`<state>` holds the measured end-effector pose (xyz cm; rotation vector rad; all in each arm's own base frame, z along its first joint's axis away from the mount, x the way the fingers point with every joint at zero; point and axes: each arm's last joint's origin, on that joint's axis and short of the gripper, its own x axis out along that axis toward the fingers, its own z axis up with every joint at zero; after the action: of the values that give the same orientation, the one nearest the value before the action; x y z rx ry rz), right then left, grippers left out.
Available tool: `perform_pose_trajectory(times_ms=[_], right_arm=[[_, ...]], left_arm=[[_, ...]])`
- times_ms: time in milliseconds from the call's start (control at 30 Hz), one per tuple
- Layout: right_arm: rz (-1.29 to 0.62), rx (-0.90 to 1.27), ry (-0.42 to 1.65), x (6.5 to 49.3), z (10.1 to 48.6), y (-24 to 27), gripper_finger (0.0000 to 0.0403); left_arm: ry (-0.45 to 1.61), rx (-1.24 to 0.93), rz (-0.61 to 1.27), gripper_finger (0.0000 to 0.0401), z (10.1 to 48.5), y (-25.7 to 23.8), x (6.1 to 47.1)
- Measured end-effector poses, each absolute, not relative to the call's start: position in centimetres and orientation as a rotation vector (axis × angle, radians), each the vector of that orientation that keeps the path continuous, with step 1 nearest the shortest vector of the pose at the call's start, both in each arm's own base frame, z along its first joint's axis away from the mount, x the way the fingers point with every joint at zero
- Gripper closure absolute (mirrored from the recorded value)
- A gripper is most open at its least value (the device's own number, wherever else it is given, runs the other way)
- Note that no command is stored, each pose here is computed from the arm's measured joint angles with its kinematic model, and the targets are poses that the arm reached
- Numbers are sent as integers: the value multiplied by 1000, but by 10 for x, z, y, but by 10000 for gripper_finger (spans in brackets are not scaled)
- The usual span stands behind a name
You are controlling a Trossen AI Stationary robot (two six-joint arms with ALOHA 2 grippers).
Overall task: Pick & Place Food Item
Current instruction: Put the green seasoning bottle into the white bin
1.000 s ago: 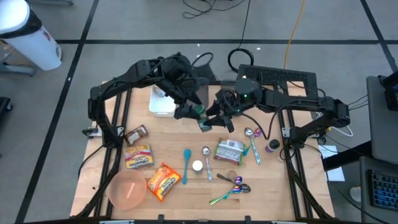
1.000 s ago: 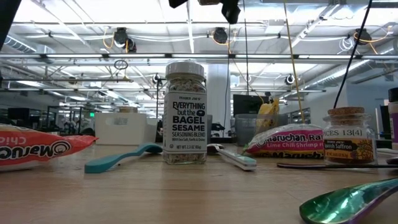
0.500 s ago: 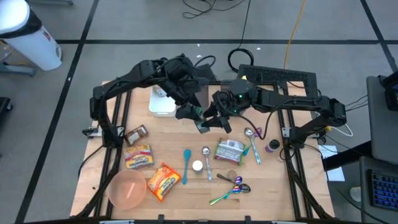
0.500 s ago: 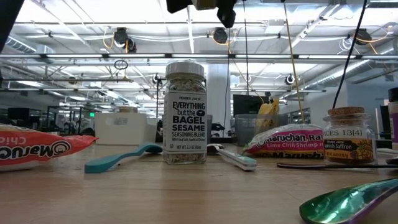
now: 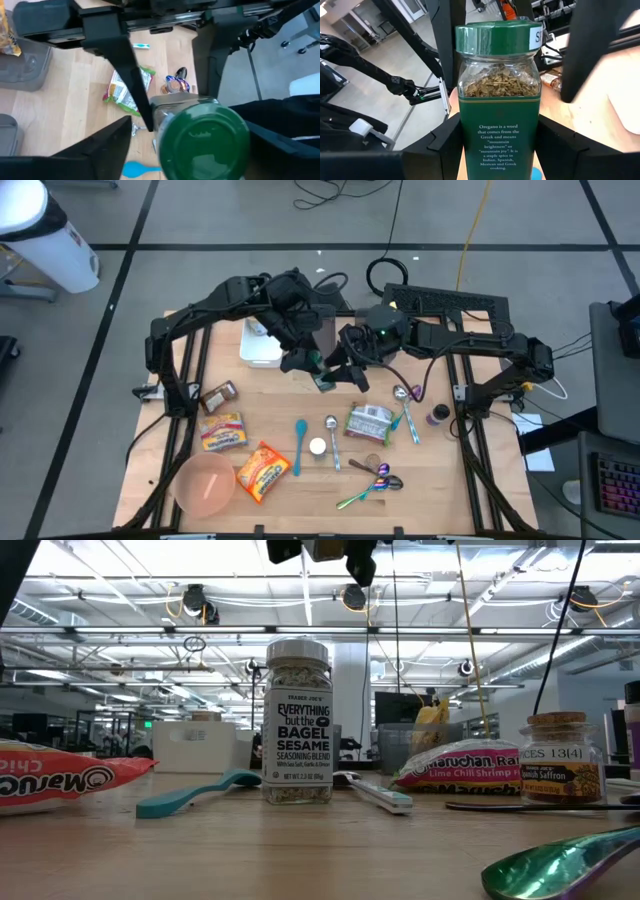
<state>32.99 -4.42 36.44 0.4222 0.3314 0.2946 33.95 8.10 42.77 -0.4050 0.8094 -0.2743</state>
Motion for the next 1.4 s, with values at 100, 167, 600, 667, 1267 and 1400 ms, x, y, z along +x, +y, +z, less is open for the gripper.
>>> perform_pose_trajectory(times_ms=[100,167,600,667,1267,1400], right_arm=[[294,421,334,330,364,-44,209],[290,425,337,330,364,-44,210],[275,422,342,330,363,-45,211],[276,418,341,330,363,-45,206],[309,407,332,329,365,-44,178],[306,410,329,329,365,-44,177]], left_arm=[[807,-393,-283,136,428,81,339],[806,-383,-290,167,428,81,339],[806,-317,-287,194,427,82,339],[804,-308,-291,194,427,82,339],[784,-261,-349,194,428,81,339],[784,-255,-351,194,428,81,338]])
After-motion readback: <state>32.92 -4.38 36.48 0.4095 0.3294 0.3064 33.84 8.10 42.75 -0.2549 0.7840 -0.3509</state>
